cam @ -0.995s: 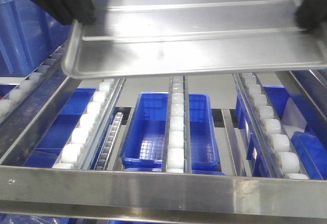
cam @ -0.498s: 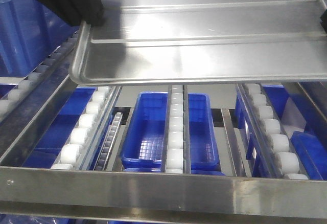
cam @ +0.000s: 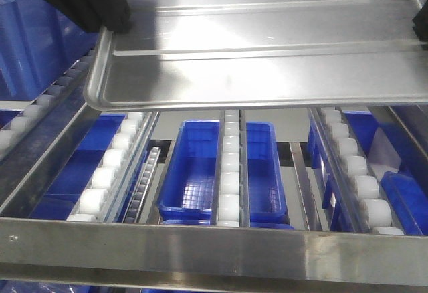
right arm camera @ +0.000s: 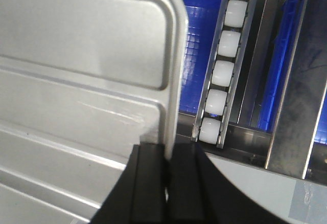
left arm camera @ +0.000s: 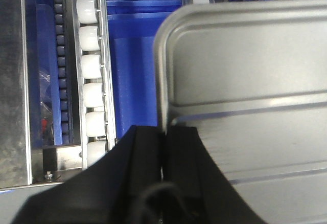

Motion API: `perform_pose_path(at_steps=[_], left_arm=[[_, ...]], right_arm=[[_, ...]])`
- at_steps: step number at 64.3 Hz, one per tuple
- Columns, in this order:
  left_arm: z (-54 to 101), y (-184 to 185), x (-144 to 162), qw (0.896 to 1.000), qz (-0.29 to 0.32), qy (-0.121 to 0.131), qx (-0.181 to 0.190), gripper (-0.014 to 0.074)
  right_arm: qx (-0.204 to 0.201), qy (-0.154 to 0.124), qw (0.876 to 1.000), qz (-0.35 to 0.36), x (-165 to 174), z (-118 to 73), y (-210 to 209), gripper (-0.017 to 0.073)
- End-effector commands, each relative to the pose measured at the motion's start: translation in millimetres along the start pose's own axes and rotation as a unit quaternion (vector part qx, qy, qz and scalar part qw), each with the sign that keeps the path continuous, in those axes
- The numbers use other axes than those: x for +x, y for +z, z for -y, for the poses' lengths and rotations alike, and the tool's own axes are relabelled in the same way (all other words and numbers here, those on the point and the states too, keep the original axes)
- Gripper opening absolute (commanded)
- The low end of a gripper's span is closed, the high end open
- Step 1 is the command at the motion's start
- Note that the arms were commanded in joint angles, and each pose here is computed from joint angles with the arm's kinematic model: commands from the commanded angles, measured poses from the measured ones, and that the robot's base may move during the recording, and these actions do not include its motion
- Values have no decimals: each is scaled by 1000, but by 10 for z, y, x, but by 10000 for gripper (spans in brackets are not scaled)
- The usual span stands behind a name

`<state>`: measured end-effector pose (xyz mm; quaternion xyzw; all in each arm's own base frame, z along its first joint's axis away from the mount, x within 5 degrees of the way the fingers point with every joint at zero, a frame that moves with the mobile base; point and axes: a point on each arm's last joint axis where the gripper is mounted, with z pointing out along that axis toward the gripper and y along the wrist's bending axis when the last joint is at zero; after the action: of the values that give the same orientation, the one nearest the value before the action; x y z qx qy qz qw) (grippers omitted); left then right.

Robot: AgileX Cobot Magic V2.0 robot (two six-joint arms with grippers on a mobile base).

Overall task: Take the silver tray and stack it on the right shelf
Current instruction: 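Lift the silver tray up off the rollers with both grippers, then hold the silver tray level with both grippers while the base drives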

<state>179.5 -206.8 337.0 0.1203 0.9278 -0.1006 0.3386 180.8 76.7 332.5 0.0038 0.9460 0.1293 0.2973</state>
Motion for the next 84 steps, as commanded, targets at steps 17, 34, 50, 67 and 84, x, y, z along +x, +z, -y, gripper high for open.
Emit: perform_pose_path(at_steps=[17,34,50,67,84], left_arm=[[-103,-146,-65,999,22,26,-36,-99],[-103,-146,-65,999,22,26,-36,-99],[-103,-146,-65,999,22,26,-36,-99],[-103,-146,-65,999,22,26,-36,-99],[-103,-146,-65,999,22,26,-36,-99]], right_arm=[[14,-23,999,46,-95,31,-122,66],[14,-23,999,46,-95,31,-122,66],[14,-23,999,46,-95,31,-122,66],[14,-23,999,46,-95,31,-122,66],[14,-23,999,46,-95,31,-122,66]])
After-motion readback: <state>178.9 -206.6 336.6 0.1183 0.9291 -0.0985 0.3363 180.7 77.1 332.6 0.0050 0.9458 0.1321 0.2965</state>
